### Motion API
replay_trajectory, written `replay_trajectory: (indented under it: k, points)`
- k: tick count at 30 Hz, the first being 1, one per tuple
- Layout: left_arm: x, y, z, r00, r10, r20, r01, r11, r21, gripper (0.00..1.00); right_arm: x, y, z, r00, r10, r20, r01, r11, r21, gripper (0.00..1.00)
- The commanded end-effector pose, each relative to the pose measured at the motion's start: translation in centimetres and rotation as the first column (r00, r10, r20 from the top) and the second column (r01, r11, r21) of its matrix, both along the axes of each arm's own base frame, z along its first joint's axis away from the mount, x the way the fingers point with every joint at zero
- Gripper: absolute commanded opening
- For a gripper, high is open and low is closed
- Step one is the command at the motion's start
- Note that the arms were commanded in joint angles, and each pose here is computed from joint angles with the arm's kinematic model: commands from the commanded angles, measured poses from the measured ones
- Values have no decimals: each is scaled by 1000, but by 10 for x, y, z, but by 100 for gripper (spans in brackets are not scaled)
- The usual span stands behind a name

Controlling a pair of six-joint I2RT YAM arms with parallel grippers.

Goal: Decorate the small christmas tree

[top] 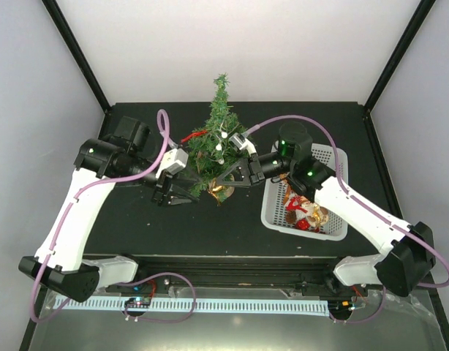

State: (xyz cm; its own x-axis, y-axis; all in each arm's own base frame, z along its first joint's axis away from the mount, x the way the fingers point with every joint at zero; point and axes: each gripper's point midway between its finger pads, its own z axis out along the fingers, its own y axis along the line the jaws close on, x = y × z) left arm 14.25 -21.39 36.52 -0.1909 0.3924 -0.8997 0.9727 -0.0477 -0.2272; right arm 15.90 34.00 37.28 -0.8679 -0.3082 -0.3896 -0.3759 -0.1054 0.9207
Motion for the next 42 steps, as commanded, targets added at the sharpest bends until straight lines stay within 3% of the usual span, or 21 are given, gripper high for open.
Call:
replay_trajectory:
  k: [1,9,19,31,38,42]
  points:
    - [0,-5,4,999,-27,38,27,1000,-3,65,0,4,8,1000,2,17,-2,1000,15,1]
    - [2,-10,2,999,-42,30,42,999,0,64,0,8,2,1000,14,5,-14,1000,6,1]
    - [3,-13,1,998,-54,20,54,999,3,41,0,10,1,1000,23,2,-23,1000,4,1]
    - [-2,-14,-1,997,-71,13,71,997,10,28,0,10,-1,1000,17,4,-17,1000,2,1]
    - [-2,-15,-2,997,-74,11,74,997,13,7,1,10,-3,1000,12,1,-12,1000,-3,1]
    - [-2,-15,-2,997,-73,8,73,997,13,2,1,10,-4,1000,9,0,-9,1000,-5,1]
